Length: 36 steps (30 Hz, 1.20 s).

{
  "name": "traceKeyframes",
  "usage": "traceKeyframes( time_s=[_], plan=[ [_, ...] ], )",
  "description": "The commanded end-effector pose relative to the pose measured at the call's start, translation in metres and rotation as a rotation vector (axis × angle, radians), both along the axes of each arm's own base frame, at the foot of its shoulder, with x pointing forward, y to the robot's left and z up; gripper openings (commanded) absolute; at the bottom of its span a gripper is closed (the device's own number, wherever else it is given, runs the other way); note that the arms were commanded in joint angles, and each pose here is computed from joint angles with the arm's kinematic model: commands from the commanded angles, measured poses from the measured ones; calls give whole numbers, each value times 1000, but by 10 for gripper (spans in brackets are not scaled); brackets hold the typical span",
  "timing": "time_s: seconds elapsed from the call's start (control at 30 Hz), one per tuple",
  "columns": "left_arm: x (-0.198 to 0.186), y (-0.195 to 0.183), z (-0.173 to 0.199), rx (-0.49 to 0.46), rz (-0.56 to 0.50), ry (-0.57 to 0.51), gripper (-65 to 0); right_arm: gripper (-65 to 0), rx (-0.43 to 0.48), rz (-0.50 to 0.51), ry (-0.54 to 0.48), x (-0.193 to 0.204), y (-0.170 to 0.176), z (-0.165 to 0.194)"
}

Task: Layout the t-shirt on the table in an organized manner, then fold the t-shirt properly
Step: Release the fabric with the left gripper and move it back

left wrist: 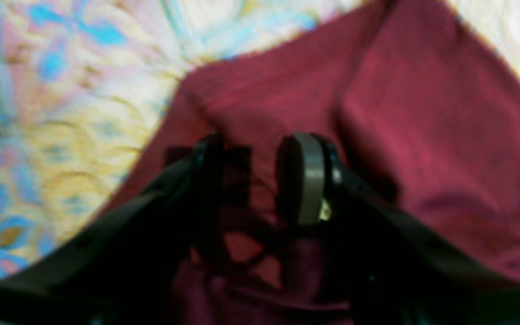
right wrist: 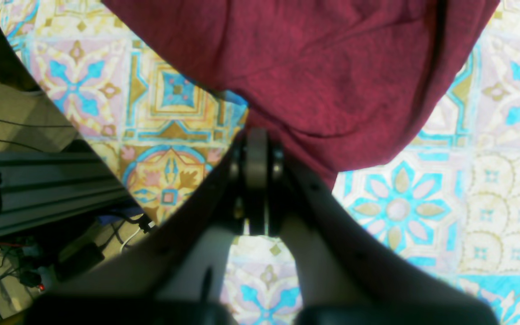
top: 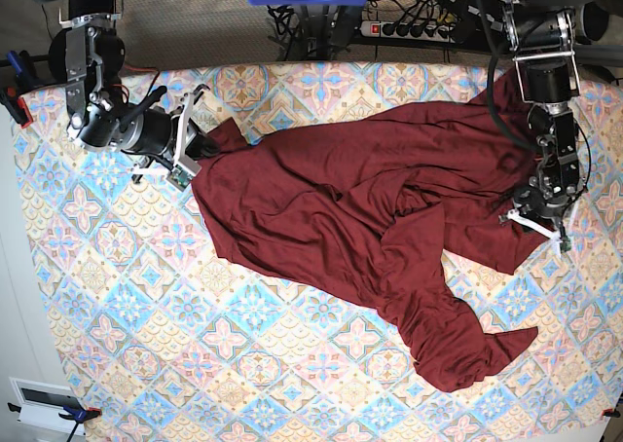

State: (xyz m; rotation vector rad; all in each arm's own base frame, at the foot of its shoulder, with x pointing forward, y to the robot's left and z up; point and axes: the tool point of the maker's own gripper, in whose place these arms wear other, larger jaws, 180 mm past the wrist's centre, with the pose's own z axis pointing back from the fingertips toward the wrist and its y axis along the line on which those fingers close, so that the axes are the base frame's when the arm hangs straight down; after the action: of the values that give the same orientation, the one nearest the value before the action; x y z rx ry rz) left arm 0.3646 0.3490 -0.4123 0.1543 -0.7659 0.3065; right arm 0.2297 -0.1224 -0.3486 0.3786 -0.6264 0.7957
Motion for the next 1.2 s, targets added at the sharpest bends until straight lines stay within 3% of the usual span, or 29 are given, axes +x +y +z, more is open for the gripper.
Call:
traceKeyframes(
  time_s=[0.0,0.23,0.57,0.8,0.9,1.0,1.17],
  plan=[
    [17,2,22,16,-14,-64,-415,-650,19,9,-38,6,2,11],
    [23,-14,41,-9,-74,-125,-414,-650,19,9,-38,6,2,11],
    [19,-23,30,-39,-80,-92,-414,-650,21,6,-39,6,2,11],
    [20,-38,-1,-74,-93,-8,-424,-650,22,7,-56,12,2,15],
    [25,-40,4,-69,-100,-36,-488,-650,22,7,-63,14,2,17],
    [48,-34,30,-54,-90,-128,-579,-650,21,7,-62,14,2,17],
    [65,4,71,-69,28,-251,-617,-650,22,6,-61,14,2,17]
  ],
)
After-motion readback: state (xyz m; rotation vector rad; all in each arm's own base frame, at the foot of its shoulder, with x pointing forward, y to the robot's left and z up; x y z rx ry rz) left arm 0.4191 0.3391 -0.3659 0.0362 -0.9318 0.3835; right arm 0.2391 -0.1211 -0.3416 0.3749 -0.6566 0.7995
